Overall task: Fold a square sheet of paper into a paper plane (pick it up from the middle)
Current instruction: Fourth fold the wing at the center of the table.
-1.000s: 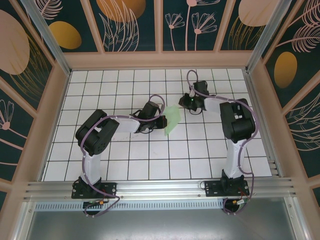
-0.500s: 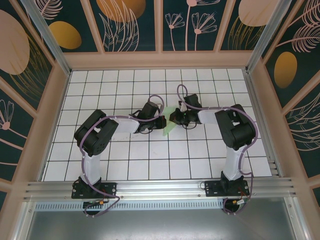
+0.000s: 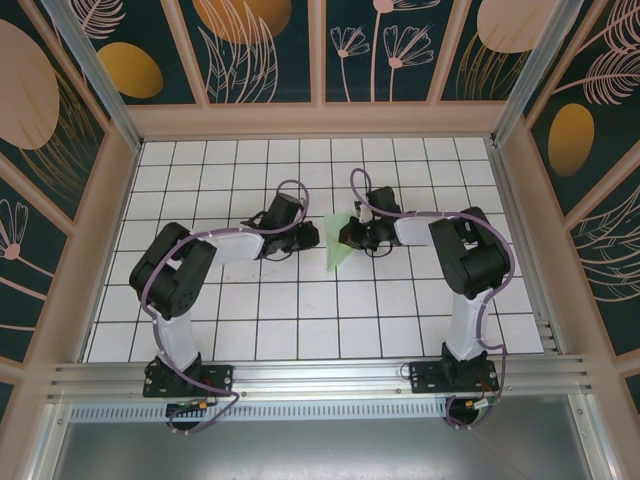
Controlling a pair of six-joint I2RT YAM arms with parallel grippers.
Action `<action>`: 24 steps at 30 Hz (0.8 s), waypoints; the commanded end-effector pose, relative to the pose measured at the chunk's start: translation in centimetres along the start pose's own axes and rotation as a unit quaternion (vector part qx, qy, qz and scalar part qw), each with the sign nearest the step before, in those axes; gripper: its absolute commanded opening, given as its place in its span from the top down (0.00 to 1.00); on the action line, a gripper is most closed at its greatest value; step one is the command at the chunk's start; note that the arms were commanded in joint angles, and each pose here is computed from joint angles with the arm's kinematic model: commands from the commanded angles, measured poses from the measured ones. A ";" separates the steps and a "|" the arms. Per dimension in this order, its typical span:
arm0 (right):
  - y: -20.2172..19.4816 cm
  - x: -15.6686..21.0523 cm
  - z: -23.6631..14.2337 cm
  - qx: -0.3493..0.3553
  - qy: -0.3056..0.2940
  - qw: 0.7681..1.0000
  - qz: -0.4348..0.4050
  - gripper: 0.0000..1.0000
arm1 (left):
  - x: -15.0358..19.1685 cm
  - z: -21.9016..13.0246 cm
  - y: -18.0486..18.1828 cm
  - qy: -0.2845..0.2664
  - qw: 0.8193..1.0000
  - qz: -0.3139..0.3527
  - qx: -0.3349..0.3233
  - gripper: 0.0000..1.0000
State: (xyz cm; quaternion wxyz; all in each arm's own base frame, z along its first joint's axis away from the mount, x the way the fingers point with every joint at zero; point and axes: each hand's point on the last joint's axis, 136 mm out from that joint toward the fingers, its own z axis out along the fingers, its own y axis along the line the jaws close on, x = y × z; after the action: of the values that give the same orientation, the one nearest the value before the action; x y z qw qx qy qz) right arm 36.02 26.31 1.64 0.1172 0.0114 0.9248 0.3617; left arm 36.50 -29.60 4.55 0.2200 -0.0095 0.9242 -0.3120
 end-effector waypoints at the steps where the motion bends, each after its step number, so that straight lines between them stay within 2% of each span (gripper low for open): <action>1: -5.9 3.1 1.5 0.094 0.042 0.994 0.023 0.95 | -0.1 -0.3 -2.5 0.009 0.998 -0.004 0.058 0.85; 8: -5.6 2.8 1.7 0.085 0.032 0.995 0.038 0.94 | 0.4 1.6 -3.9 0.042 0.993 -0.016 0.109 0.86; 17: -5.0 2.6 1.9 0.066 0.024 0.996 0.052 0.94 | 0.4 3.5 -3.5 0.057 0.993 -0.021 0.101 0.90; 24: -4.8 2.5 1.8 0.057 0.023 0.997 0.047 0.94 | 0.6 5.2 -1.1 0.062 0.997 -0.022 0.044 0.93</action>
State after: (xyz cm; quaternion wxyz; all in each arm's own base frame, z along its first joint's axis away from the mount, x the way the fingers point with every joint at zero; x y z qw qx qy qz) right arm 36.20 26.54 1.70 0.1192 0.0198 0.9199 0.3731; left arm 37.96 -34.14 3.07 0.1668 0.0039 0.9063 -0.3883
